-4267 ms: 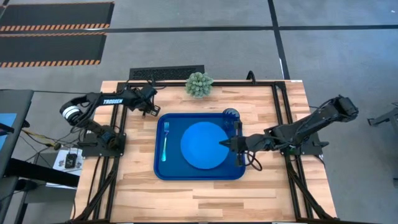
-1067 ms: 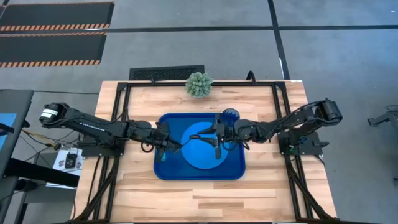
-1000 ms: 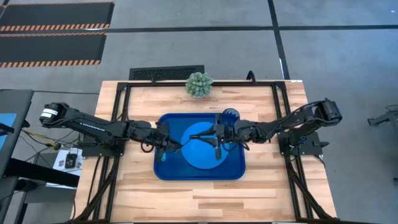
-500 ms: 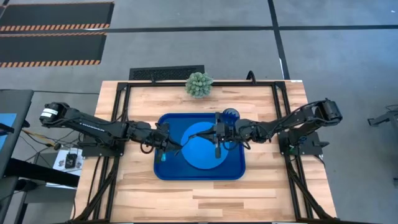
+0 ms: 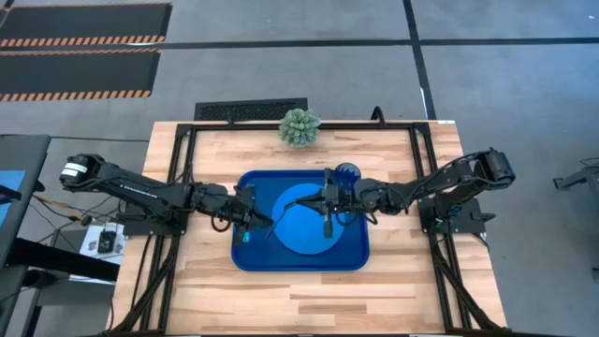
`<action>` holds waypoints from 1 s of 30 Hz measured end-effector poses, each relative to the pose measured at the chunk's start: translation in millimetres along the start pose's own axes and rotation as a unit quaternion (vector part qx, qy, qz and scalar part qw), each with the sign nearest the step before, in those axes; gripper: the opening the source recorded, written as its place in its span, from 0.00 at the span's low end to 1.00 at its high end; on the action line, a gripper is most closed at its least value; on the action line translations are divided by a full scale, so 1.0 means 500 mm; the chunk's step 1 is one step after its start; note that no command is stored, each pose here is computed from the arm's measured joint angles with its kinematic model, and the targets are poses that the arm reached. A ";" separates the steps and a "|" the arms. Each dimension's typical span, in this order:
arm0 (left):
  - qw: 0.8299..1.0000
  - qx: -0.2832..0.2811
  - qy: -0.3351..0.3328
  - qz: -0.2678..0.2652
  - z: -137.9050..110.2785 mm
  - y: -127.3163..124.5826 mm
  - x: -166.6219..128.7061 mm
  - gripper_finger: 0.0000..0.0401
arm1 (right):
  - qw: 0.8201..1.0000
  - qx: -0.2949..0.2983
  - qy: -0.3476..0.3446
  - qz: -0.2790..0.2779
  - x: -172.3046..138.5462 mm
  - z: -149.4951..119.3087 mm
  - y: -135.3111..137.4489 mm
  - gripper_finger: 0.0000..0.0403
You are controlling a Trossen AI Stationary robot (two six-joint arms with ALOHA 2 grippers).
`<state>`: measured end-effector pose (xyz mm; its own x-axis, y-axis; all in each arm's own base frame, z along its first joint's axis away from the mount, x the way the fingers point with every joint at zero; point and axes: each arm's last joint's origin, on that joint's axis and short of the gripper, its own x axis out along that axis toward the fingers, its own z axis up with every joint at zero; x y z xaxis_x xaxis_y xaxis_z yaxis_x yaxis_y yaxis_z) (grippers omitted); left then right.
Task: Pick and place plate/cup/fork/spoon on tray
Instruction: Put the spoon between the fork and the blue plate on the blue serving tray
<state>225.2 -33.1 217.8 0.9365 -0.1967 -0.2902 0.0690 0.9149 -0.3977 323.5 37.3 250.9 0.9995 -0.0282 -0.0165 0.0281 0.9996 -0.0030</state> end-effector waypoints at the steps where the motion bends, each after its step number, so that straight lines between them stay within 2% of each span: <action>1: 1.000 0.000 -0.001 0.001 0.000 0.000 0.000 0.05 | 1.000 0.000 -0.001 0.000 0.000 0.000 0.000 0.01; 12: 1.000 0.003 -0.011 0.028 0.001 0.003 -0.001 0.12 | 1.000 -0.003 0.001 -0.013 0.000 0.000 -0.001 0.00; 15: 0.998 0.024 -0.009 0.058 0.001 0.006 -0.010 0.16 | 1.000 -0.005 0.006 -0.025 0.000 -0.002 -0.002 0.00; 20: 0.989 0.054 -0.016 0.137 0.004 0.012 -0.036 0.24 | 0.998 0.006 0.024 -0.057 0.001 -0.010 -0.016 0.00; 26: 0.978 0.061 -0.040 0.196 0.008 0.009 -0.052 0.35 | 0.985 0.075 0.041 -0.148 0.001 -0.021 -0.056 0.00; 30: 0.964 0.085 -0.047 0.248 0.006 0.000 -0.045 0.40 | 0.976 0.119 0.045 -0.177 0.007 -0.035 -0.067 0.00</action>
<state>205.3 -27.5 226.9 0.8952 0.3062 -0.3239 -0.3480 0.9342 -0.0787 325.6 3.6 233.4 0.9213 -0.3615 -0.1432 0.3851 0.8993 0.2071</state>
